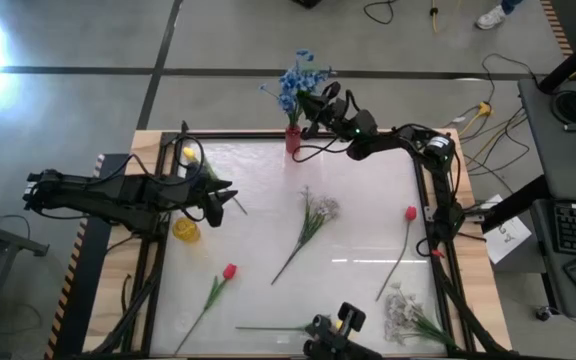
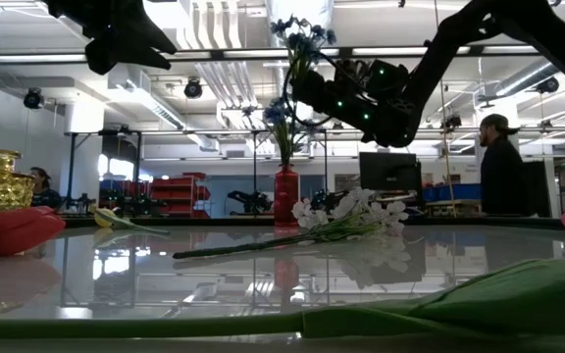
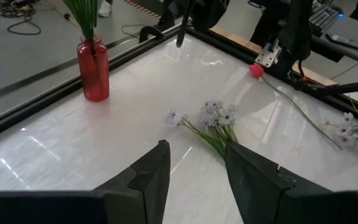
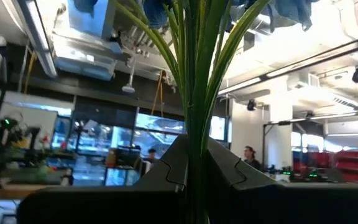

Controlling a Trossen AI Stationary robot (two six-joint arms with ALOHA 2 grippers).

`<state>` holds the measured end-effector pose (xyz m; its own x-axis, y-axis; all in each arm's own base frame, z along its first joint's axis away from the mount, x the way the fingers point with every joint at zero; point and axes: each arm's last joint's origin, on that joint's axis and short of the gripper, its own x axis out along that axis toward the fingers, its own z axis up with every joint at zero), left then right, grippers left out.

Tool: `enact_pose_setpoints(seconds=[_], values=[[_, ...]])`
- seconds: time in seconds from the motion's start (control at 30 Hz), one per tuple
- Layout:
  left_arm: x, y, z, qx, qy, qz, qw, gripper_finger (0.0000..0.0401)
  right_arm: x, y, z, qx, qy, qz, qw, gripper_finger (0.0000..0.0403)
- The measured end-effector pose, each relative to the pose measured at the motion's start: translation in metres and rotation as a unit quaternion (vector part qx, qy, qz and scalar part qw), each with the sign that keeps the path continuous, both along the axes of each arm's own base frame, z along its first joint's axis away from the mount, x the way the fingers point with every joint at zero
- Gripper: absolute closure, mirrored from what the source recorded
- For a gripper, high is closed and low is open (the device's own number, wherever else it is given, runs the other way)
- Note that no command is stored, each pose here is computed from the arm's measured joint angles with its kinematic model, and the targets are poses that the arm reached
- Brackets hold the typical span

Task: Sort flowers into vase by color
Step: Put the blue flowers into the red flower vase

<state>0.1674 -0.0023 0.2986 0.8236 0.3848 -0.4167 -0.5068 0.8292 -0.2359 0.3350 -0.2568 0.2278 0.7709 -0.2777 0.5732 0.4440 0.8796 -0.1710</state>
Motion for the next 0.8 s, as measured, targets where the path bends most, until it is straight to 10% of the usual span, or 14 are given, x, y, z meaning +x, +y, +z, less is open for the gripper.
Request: enact_pose_setpoints(seconds=[0.8], values=[[0.004, 0.0, -0.003, -0.005, 0.007, 0.003, 1.0, 0.026, 0.007, 0.004, -0.014, 0.001, 0.018, -0.001, 1.0, 0.0385]])
